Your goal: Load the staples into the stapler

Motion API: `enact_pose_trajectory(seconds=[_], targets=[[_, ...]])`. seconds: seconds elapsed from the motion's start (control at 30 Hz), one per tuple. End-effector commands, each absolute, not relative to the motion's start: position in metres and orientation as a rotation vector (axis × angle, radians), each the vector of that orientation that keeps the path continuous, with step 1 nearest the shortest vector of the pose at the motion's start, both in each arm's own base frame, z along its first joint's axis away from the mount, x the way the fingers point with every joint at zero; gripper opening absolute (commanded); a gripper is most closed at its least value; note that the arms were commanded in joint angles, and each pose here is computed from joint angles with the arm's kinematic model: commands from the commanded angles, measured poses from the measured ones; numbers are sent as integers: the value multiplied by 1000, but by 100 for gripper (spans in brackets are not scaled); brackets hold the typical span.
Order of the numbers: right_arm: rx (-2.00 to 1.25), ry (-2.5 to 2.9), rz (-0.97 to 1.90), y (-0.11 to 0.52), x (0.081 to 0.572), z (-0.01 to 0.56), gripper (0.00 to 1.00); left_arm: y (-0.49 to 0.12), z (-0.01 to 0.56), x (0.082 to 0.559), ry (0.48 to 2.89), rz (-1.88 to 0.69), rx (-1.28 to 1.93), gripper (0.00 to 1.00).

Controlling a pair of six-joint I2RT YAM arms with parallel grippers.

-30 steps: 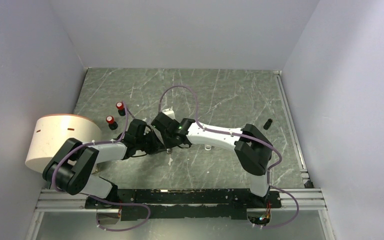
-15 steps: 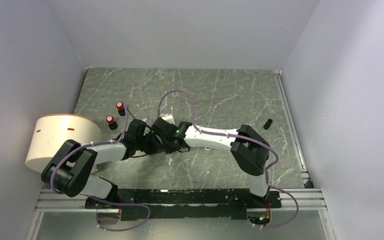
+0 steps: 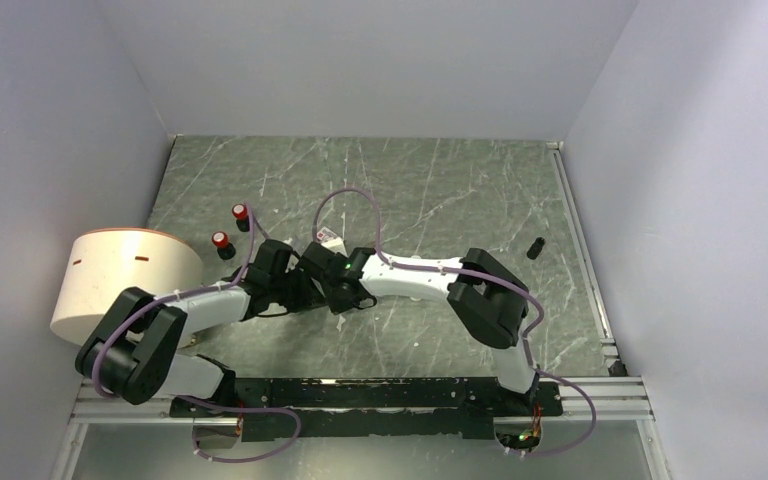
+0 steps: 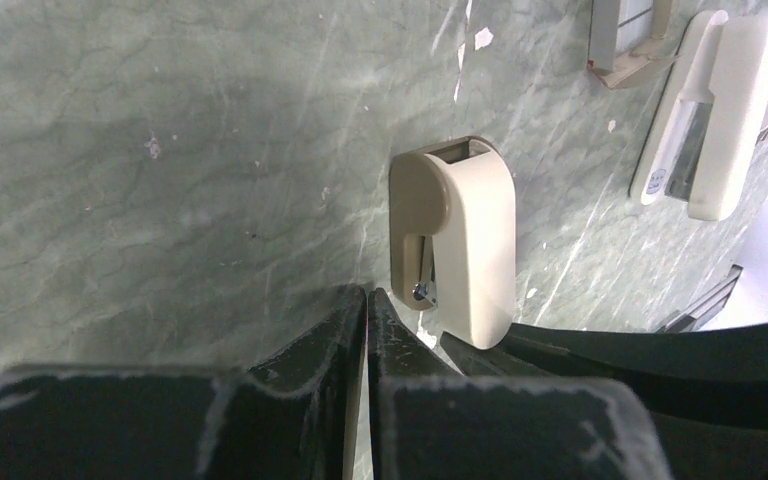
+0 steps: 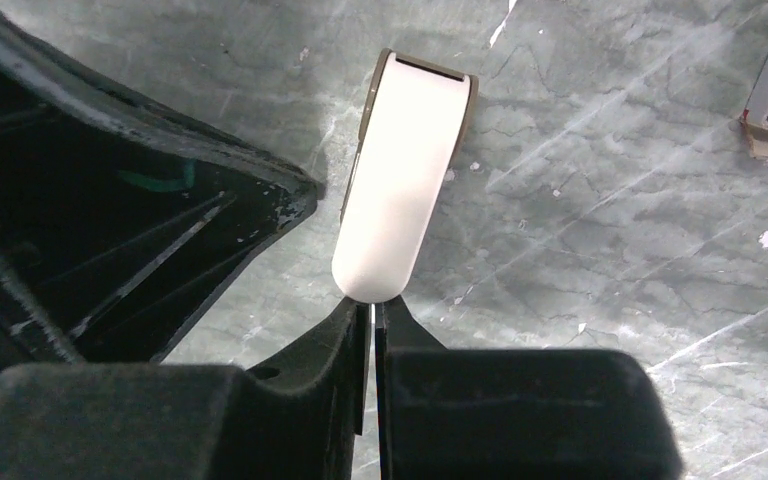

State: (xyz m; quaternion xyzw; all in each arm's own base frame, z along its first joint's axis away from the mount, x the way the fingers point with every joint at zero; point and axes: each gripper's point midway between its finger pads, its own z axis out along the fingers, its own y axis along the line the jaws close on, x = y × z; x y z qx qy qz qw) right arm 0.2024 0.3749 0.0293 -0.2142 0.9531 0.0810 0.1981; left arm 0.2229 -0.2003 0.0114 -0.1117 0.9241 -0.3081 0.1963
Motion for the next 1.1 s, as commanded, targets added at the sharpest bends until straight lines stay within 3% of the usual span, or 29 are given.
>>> enact_pose_trajectory(seconds=[0.0, 0.13, 0.37, 0.67, 0.87, 1.07], targets=[[-575, 2659, 164, 373, 215, 18, 9, -185, 3, 218, 2634, -734, -316, 12], [-561, 2637, 204, 377, 216, 29, 12, -182, 6, 220, 2627, -714, -316, 13], [-521, 2576, 310, 378, 215, 60, 33, -180, 13, 224, 2604, -695, -324, 14], [-485, 2538, 303, 384, 227, 70, 50, -180, 15, 226, 2599, -690, -330, 15], [-467, 2563, 227, 384, 233, 59, 49, -179, 15, 227, 2597, -685, -328, 15], [-468, 2613, 186, 381, 230, 40, 37, -178, 14, 227, 2599, -677, -328, 15]])
